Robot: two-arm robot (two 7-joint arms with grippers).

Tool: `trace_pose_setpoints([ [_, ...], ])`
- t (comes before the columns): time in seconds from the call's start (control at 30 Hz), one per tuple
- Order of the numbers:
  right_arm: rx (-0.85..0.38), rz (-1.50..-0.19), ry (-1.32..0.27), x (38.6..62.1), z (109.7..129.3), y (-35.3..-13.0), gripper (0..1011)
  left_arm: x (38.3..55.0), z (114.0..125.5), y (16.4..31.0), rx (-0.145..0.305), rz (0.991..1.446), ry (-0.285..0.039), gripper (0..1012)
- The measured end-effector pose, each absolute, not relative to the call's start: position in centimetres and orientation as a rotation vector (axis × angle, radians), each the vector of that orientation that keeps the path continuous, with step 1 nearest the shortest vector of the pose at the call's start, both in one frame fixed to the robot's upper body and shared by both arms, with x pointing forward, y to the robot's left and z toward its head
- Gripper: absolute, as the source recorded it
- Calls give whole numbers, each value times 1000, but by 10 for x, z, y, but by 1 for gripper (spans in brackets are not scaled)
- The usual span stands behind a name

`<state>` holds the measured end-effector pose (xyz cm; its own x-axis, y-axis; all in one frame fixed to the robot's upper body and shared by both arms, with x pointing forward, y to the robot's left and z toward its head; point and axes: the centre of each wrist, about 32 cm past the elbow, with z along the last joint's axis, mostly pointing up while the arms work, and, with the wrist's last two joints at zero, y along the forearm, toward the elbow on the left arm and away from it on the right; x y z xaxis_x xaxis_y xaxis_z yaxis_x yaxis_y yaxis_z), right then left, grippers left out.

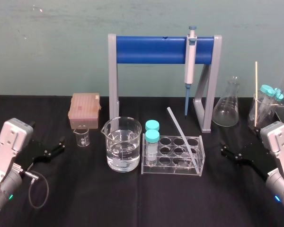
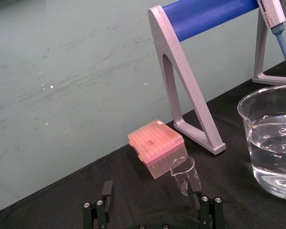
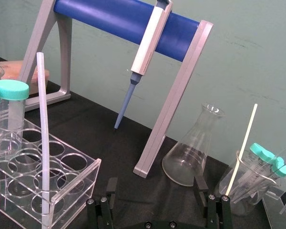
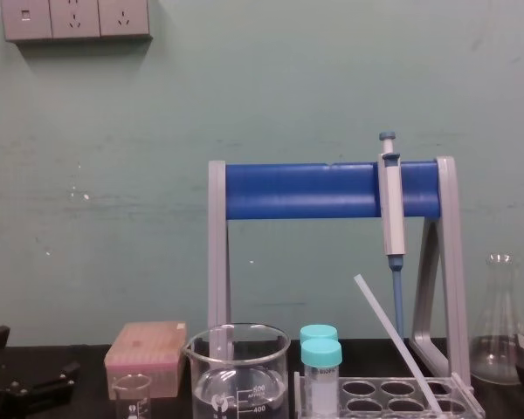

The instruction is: Pick up the stirring rod with one hand, then place it down.

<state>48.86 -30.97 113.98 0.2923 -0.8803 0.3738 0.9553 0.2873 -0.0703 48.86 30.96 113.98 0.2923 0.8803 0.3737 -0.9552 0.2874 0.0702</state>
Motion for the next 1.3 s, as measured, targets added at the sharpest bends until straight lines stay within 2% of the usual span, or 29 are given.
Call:
trace_pose_setpoints([
  [1.3,-305,-1248,-285,489,1140,-310,1000,489,1140,310,304,1248,-285,1000],
])
